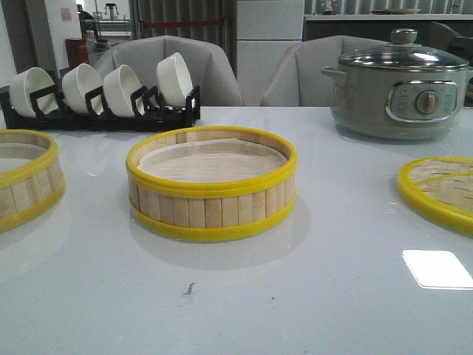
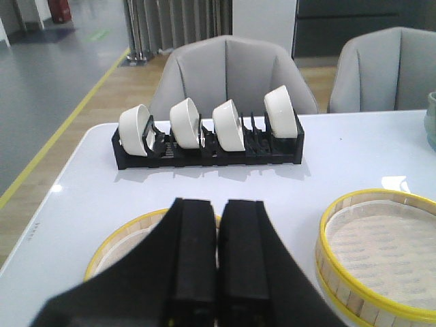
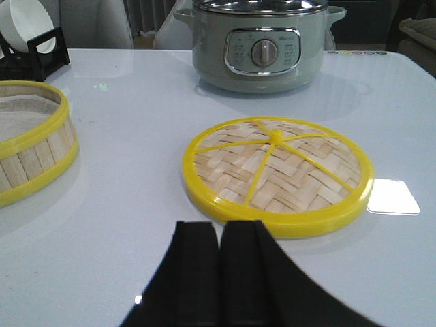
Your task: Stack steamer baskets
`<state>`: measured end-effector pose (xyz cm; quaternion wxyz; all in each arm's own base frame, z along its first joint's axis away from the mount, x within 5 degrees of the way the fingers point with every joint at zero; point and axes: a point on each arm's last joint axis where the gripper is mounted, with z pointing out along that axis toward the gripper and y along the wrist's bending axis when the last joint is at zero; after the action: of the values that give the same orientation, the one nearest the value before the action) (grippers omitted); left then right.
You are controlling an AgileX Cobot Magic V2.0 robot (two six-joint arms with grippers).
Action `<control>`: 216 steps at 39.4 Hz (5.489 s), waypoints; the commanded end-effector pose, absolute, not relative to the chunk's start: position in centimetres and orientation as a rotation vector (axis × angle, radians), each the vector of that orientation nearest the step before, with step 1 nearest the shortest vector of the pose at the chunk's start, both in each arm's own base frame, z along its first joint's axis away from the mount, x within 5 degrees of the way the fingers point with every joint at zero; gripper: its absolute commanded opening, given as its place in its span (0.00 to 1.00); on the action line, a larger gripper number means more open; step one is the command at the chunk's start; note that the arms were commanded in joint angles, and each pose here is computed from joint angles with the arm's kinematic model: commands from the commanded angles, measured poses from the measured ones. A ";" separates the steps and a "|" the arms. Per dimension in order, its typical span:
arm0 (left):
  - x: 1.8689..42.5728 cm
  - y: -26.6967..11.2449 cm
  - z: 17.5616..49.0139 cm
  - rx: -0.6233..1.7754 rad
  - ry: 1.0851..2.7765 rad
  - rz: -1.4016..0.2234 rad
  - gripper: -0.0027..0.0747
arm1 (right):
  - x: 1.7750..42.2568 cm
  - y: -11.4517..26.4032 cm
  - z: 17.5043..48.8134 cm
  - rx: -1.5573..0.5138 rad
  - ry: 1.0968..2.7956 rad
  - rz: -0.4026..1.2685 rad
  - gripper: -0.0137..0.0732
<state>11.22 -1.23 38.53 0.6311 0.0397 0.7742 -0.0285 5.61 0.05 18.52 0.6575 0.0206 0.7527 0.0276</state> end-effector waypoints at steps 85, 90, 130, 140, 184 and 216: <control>17.0 -2.1 43.5 0.120 1.834 -0.010 0.15 | 5.1 0.2 22.6 0.036 1.290 0.091 0.22; 17.0 -2.0 43.3 0.119 1.859 -0.006 0.15 | 4.5 0.1 25.1 0.114 1.251 0.203 0.22; 16.8 -2.1 42.8 0.107 1.920 -0.021 0.15 | 14.1 0.0 39.1 0.157 1.769 0.118 0.22; 16.7 -2.2 42.6 0.097 1.944 -0.045 0.15 | 14.4 0.0 38.7 0.150 1.804 0.096 0.65; 32.6 -5.6 31.2 0.164 2.291 -0.092 0.60 | 14.7 -0.1 38.6 0.145 1.810 0.086 0.69; 39.8 -7.0 20.4 0.165 2.539 -0.085 0.60 | 14.7 -0.1 38.6 0.145 1.812 0.086 0.69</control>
<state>39.16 -6.51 17.93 0.2398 0.0638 0.9685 -0.0217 14.59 -0.01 36.71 0.5672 0.0723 0.8194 0.0399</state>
